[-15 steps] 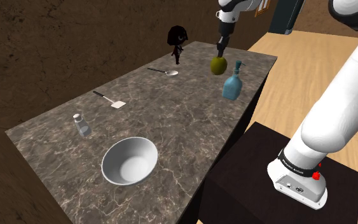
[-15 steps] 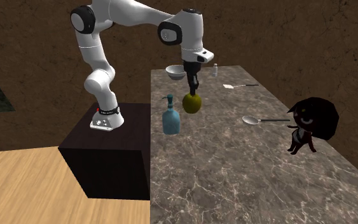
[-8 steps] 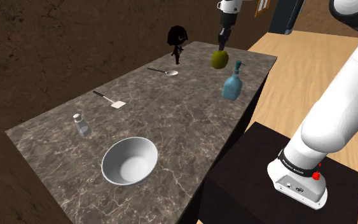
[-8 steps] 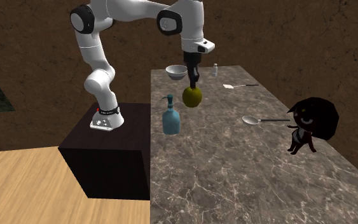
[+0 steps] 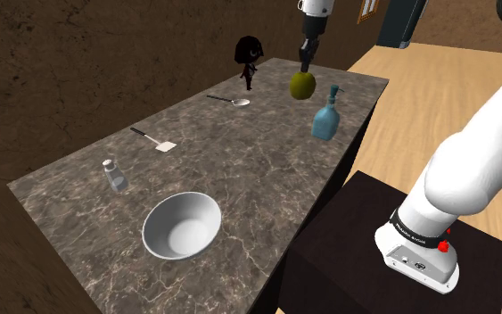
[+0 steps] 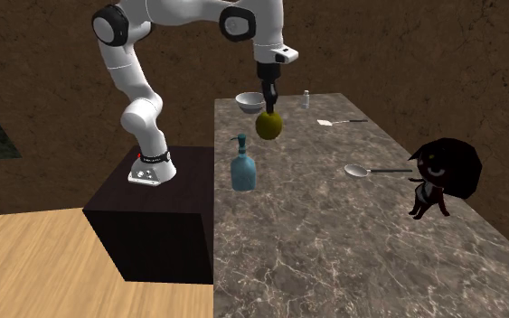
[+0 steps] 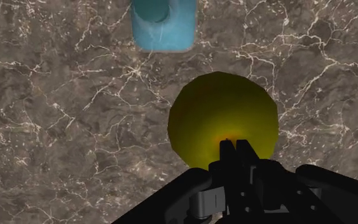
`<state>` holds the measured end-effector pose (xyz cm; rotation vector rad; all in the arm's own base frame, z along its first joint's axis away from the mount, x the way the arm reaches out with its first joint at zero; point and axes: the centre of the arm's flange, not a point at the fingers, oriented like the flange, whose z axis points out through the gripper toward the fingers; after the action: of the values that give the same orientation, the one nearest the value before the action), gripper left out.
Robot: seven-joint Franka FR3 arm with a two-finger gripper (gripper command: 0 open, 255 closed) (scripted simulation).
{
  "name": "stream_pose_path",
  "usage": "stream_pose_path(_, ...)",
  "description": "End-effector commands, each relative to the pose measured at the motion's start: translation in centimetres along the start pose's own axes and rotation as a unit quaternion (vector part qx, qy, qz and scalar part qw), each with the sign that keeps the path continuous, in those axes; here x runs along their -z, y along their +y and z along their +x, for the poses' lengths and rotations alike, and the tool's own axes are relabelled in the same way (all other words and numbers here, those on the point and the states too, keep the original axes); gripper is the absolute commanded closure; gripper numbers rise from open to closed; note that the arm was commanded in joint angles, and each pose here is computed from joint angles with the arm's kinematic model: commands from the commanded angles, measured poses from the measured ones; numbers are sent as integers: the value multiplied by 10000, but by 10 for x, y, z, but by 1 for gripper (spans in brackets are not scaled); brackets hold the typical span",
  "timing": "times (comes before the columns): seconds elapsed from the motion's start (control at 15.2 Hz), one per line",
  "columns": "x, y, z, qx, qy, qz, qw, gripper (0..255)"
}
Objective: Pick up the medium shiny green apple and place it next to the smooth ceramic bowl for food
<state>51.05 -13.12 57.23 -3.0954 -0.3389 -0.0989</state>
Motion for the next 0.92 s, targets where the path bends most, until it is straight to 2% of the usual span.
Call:
stream_pose_path(0.0,-1,-26,1,-7,0,-1,10000,255)
stream_pose_path(0.86,-9,-197,3,-7,0,-1,10000,255)
